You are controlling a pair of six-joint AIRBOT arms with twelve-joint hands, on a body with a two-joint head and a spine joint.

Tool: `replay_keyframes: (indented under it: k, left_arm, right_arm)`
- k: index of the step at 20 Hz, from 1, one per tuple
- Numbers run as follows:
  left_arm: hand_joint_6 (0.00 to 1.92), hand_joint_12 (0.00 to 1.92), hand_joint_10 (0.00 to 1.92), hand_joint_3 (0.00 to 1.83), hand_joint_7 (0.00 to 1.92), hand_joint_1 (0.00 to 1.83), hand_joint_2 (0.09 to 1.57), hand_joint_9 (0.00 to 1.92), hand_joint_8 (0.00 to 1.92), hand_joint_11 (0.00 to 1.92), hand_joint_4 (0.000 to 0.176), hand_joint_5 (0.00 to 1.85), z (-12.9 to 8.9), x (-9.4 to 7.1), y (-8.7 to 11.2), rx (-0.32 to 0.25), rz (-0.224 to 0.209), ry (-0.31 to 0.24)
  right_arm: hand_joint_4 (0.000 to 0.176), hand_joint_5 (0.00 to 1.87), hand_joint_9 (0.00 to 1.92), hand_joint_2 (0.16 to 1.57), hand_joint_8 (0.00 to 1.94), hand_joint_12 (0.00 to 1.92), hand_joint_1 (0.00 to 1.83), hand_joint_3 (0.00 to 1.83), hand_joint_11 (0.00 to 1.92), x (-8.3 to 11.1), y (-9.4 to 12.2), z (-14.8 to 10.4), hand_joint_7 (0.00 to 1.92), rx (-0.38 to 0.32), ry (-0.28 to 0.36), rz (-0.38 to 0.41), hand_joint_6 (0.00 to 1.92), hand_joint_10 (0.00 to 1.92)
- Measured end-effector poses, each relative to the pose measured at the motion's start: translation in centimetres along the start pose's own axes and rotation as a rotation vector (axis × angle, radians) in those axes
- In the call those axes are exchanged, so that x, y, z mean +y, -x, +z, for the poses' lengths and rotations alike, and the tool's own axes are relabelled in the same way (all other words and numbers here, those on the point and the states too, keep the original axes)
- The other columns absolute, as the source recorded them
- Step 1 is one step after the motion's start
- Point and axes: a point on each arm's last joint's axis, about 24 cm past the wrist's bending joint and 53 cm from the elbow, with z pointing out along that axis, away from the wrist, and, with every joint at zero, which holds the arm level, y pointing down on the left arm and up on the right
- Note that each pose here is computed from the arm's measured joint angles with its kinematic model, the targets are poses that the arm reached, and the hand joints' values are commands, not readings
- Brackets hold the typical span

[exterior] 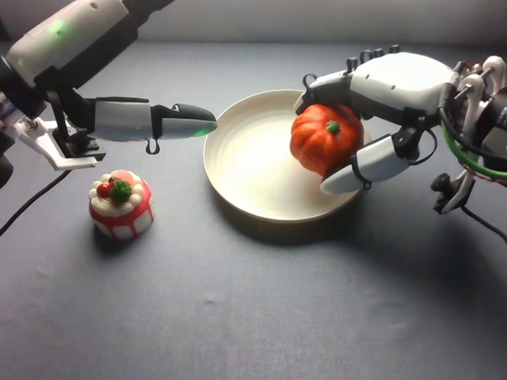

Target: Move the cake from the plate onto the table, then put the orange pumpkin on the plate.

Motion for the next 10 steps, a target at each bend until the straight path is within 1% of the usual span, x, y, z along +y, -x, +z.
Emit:
replay_keyframes:
  k: [1,2,3,4,5,7,8,9,10]
  left_arm:
    - [0.0,0.55,0.01,0.0,0.04,1.14,0.97,0.2,0.0,0.0,0.0,0.03,0.11,-0.1,-0.04,0.001,0.0,-0.003]
    - [0.0,0.49,0.01,0.0,0.03,1.13,0.97,0.2,0.0,0.0,0.0,0.03,0.18,-0.24,-0.12,0.004,0.001,-0.009]
    - [0.0,0.49,0.0,0.0,0.03,1.13,0.97,0.2,0.0,0.0,0.0,0.03,0.21,-0.17,-0.25,0.006,0.0,-0.008]
    - [0.0,0.49,0.0,0.0,0.03,1.13,0.97,0.2,0.0,0.0,0.0,0.03,0.27,-0.1,-0.41,0.008,-0.002,-0.008]
    - [0.0,0.49,0.01,0.0,0.03,1.13,0.97,0.2,0.0,0.0,0.0,0.03,0.27,-0.06,-0.59,0.015,0.0,-0.007]
    - [0.0,0.49,0.0,0.0,0.03,1.13,0.97,0.2,0.0,0.0,0.0,0.03,0.27,-0.06,-0.66,0.018,0.001,-0.007]
    - [0.0,0.49,0.01,0.0,0.03,1.13,0.97,0.2,0.0,0.0,0.0,0.03,0.32,-0.09,-0.61,0.017,0.001,-0.007]
    - [0.0,0.49,0.0,0.0,0.03,1.13,0.97,0.2,0.0,0.0,0.0,0.03,0.51,-0.14,-0.59,0.016,0.001,-0.01]
    - [0.0,0.49,0.0,0.0,0.03,1.13,0.97,0.2,0.0,0.0,0.0,0.03,0.63,-0.2,-0.54,0.011,-0.001,-0.014]
  right_arm:
    - [0.0,0.89,0.47,1.22,1.35,1.7,1.2,0.0,0.23,-0.1,-0.01,0.0,0.68,0.001,-0.003,0.003,1.23,1.23]
    - [0.0,0.85,0.6,1.21,1.4,1.73,1.19,0.0,0.44,-0.01,-0.18,0.09,0.78,0.002,-0.002,0.012,1.12,1.34]
    - [0.0,0.87,0.57,1.21,1.41,1.74,1.18,0.0,0.4,0.06,-0.31,0.15,0.75,0.004,0.0,0.016,1.13,1.35]
    - [0.0,0.88,0.54,1.21,1.39,1.75,1.18,0.0,0.34,0.05,-0.35,0.16,0.73,0.005,-0.001,0.019,1.15,1.31]
    - [0.0,0.87,0.61,1.19,1.39,1.79,1.2,0.0,0.42,0.06,-0.4,0.16,0.8,0.007,0.0,0.019,1.08,1.4]
    - [0.0,0.88,0.62,1.18,1.36,1.78,1.2,0.0,0.43,0.19,-0.57,0.19,0.83,0.012,0.004,0.018,1.06,1.4]
    - [0.017,0.82,0.55,1.21,1.33,1.65,1.17,0.0,0.36,0.24,-0.73,0.18,0.79,0.019,0.006,0.018,1.22,1.22]
    - [0.0,0.56,0.48,1.08,0.59,1.27,1.2,0.0,0.24,0.23,-0.81,0.18,0.63,0.022,0.006,0.018,0.68,0.71]
    - [0.0,0.56,0.48,1.08,0.59,1.27,1.2,0.0,0.24,0.22,-0.84,0.18,0.63,0.023,0.005,0.02,0.68,0.71]
